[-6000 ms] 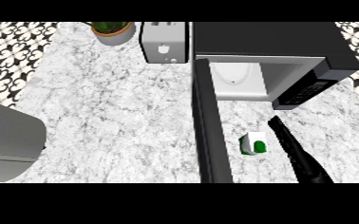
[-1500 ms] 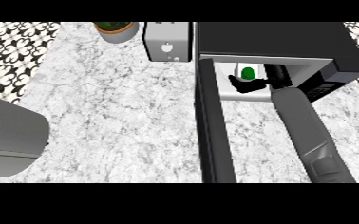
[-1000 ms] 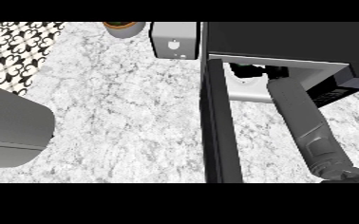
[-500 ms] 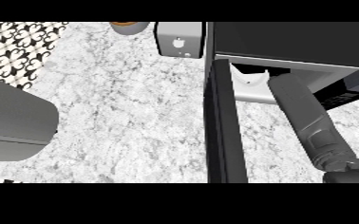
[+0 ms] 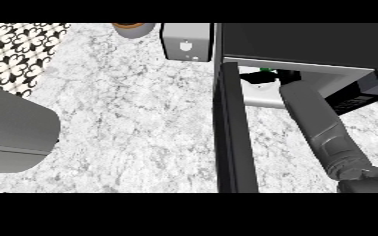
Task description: Pick up the milk, place it into the microwave and close the microwave
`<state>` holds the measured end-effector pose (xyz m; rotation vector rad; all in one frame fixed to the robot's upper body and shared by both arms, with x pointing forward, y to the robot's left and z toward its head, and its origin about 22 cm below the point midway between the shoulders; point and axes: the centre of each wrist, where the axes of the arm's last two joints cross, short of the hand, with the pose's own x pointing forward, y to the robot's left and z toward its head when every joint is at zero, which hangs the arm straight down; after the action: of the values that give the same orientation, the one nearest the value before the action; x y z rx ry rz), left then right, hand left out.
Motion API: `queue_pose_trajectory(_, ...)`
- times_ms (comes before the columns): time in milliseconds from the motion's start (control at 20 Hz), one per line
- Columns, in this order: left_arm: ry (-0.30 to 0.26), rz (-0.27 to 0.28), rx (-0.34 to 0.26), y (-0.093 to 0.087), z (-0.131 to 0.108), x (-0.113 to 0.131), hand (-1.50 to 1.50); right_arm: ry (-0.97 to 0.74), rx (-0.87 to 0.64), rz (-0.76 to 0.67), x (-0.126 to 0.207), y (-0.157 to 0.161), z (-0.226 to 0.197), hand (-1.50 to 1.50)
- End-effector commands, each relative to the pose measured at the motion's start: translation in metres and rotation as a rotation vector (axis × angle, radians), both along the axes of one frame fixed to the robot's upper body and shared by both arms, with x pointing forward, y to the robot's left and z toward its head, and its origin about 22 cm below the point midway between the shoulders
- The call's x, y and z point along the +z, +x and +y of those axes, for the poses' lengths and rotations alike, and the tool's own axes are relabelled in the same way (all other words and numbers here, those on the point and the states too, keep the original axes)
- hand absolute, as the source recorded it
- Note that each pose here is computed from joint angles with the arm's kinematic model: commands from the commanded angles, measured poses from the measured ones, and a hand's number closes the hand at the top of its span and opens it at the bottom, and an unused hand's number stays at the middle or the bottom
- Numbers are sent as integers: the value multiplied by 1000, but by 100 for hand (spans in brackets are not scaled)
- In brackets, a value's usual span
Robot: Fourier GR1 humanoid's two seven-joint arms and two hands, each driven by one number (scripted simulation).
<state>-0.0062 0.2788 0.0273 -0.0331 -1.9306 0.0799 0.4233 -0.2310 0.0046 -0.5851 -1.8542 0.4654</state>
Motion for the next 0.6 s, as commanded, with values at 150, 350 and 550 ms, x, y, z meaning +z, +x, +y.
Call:
queue_pose_trajectory(150,-19,16,-58,-7,-17,-8,-150,122,81,0,7,2,-23,-150)
queue_pose_trajectory(350,-25,12,-78,12,-20,-7,-150,214,179,19,-30,-19,-7,-150)
queue_pose_trajectory(550,-21,-15,-109,16,-48,2,-150,246,205,45,-26,-18,-18,-150)
